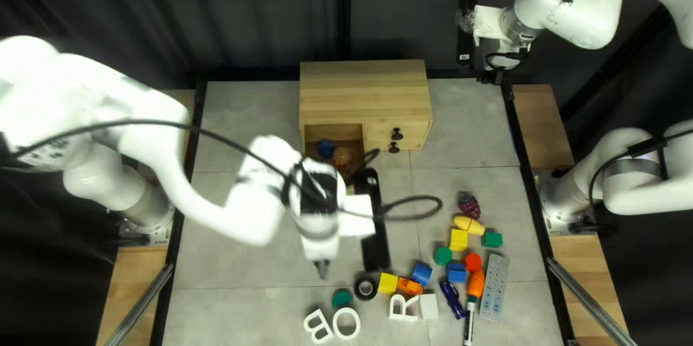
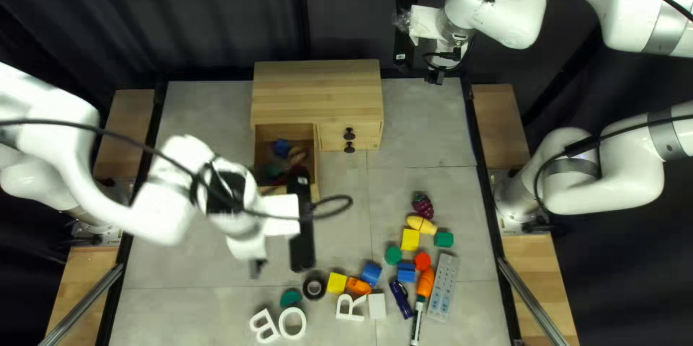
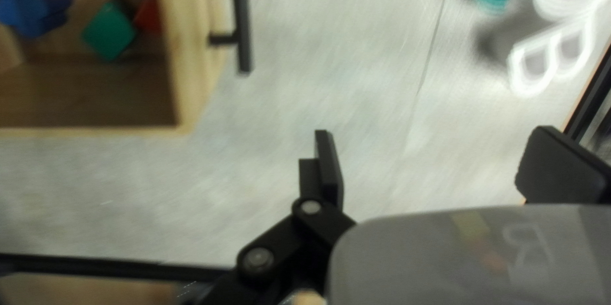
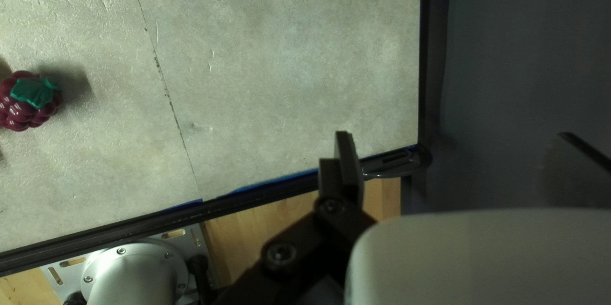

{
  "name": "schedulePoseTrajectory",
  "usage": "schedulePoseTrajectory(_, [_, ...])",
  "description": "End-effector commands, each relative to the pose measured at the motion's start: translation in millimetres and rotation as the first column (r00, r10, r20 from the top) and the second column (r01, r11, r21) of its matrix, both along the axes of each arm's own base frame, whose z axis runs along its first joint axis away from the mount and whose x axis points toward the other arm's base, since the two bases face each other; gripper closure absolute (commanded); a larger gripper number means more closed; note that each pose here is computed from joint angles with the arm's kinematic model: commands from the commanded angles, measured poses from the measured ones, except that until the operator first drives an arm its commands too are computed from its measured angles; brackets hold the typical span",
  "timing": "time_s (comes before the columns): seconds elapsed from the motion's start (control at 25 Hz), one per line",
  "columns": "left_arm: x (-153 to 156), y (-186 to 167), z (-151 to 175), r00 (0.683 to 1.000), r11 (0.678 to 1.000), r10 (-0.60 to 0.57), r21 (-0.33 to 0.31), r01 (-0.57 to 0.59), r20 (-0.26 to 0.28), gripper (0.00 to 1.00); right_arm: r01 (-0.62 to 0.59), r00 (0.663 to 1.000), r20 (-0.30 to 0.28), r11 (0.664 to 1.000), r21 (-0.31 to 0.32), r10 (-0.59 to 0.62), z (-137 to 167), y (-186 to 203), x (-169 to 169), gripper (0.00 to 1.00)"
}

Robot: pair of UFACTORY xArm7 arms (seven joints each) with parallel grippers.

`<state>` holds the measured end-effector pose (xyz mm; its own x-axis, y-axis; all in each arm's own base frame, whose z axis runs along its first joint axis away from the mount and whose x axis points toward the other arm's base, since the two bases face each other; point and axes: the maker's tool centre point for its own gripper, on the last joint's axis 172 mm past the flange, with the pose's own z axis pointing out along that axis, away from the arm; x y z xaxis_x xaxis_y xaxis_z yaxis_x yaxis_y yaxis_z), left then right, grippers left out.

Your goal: Open drawers and place objects into drawer and close

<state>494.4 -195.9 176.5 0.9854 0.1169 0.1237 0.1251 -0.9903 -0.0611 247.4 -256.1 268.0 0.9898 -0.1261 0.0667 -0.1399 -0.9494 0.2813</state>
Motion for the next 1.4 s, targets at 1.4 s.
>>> schedulePoseTrajectory(1.4, [45, -31, -110, 0.904, 0.904, 0.428, 0.008, -0.428, -0.003, 0.00, 0.000, 1.000, 0.000, 1.000, 0.000, 0.000, 0, 0, 0, 0.00])
